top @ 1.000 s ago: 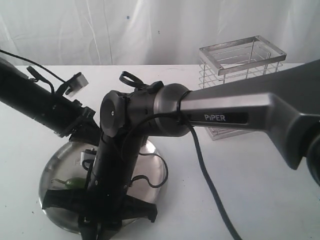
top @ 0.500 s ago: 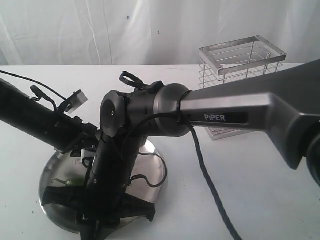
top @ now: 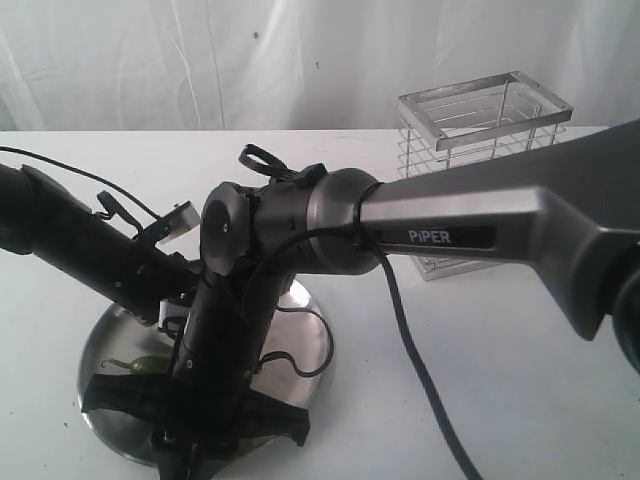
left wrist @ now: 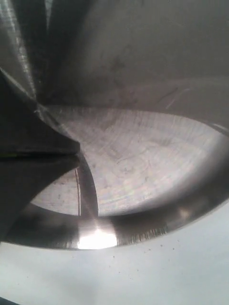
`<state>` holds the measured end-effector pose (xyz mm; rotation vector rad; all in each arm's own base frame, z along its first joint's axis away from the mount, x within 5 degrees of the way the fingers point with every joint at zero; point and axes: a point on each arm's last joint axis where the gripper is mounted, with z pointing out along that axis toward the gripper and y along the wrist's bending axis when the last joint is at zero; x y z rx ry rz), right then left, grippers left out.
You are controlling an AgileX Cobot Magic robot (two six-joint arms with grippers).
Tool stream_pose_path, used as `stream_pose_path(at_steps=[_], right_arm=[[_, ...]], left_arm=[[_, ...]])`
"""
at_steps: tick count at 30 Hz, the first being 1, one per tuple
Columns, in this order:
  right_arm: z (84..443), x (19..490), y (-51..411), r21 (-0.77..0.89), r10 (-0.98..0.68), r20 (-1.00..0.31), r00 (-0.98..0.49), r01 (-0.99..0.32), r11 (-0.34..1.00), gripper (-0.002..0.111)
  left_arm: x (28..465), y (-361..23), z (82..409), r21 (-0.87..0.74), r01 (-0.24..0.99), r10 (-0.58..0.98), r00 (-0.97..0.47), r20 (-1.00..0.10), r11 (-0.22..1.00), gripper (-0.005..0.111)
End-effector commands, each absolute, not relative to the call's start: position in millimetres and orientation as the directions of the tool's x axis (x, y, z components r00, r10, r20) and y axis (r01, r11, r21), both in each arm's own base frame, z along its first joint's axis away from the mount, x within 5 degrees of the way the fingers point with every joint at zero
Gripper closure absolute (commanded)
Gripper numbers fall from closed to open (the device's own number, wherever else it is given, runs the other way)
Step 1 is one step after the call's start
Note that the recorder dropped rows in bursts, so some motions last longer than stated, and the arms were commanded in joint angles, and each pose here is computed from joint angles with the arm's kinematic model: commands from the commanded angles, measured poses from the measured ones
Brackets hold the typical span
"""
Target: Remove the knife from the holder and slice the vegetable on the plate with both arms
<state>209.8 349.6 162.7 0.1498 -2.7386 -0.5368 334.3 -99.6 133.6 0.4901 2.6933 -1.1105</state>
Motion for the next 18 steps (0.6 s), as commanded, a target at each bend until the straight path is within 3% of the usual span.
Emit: stream_pose_path(at_steps=[1, 10, 18], right_arm=[[167.0, 212.2, 349.0, 0.401, -0.168, 0.292, -0.942, -0.039, 0.915, 0.108], [166.9, 213.4, 349.8, 0.407, -0.162, 0.280, -0.946, -0.035, 0.913, 0.108], [166.9, 213.6, 350.0, 0.409, -0.161, 0.278, -0.947, -0.035, 0.912, 0.108]], left_arm=[[329.5, -97.6, 126.9, -0.620, 0.352, 0.260, -0.936, -0.237, 0.701, 0.107], [327.1, -91.3, 113.6, -0.555, 0.334, 0.237, -0.941, -0.241, 0.762, 0.107], [312.4, -88.7, 74.3, -0.580, 0.240, 0.219, -0.970, -0.108, 0.779, 0.107]])
